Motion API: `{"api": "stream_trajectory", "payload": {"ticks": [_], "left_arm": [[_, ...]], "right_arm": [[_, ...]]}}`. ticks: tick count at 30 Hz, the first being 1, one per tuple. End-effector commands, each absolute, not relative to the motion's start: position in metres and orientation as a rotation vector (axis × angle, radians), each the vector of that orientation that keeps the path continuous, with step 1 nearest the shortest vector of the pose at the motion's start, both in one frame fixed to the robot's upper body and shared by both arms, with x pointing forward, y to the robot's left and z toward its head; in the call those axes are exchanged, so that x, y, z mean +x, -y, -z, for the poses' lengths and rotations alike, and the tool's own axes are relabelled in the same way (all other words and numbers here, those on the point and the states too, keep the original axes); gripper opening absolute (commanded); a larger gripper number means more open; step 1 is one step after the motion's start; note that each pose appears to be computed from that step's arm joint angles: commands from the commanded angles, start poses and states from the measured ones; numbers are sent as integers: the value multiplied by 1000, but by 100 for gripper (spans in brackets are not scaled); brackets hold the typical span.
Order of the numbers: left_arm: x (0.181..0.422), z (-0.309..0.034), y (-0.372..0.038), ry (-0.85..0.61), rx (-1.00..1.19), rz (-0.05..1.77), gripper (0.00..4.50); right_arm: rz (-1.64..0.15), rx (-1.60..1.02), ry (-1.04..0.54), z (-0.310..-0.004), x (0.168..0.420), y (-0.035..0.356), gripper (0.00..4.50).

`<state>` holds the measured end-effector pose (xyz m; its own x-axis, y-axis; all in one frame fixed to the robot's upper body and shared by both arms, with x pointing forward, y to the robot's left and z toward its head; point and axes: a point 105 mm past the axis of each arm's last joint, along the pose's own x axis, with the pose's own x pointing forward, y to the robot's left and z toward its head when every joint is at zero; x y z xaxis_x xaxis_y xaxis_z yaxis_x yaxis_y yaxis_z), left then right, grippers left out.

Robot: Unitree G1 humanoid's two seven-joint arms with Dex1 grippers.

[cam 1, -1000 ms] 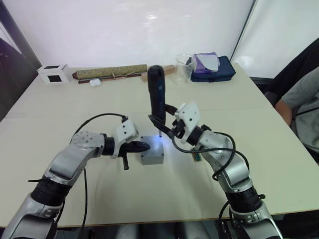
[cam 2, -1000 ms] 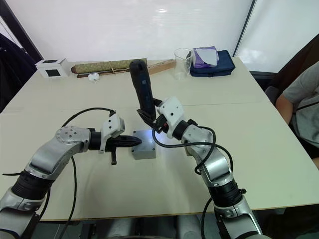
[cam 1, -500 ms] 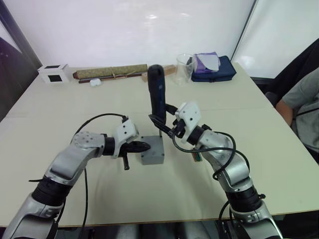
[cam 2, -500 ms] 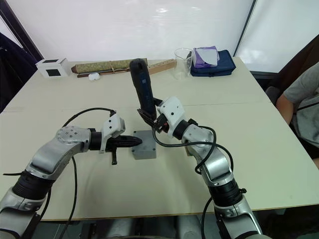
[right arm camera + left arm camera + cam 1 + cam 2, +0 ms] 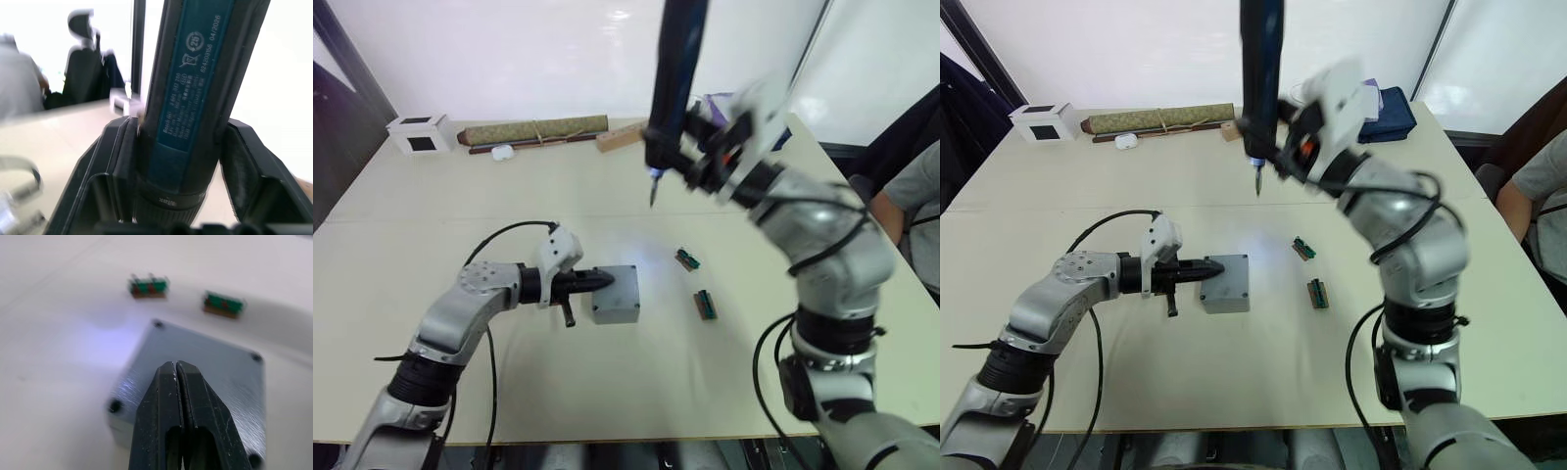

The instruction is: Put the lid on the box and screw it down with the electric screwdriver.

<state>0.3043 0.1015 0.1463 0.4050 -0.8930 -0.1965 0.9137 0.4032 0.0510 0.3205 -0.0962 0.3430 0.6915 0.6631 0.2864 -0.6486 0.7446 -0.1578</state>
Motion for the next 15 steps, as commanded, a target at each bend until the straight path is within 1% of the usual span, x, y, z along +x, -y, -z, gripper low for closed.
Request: {"api": "stream_trajectory", "payload": {"ticks": [1,2,3,4,6,8,11,13,15], "left_arm": [[300,-172,-107,-124,64,1194,0],[296,-181,-108,-124,72,1226,0],[293,-187,-108,-123,82,1247,0],[288,-192,-107,-117,113,1270,0],[280,-197,-104,-123,153,1311,0],[264,-198,-98,-141,213,1395,0],[250,-193,-92,-170,301,1463,0],[250,-190,-89,-172,321,1464,0],[251,-188,-86,-167,309,1452,0]], "right_arm": [[-732,44,107,-332,320,122,216],[-696,41,-48,-314,324,140,216],[-663,46,-152,-302,324,154,216],[-623,36,-271,-284,324,172,216],[-580,8,-431,-258,318,194,216],[-514,27,-597,-223,307,223,216],[-442,112,-791,-182,293,252,216],[-376,107,-866,-164,289,267,216],[-322,71,-900,-154,289,279,216]]}}
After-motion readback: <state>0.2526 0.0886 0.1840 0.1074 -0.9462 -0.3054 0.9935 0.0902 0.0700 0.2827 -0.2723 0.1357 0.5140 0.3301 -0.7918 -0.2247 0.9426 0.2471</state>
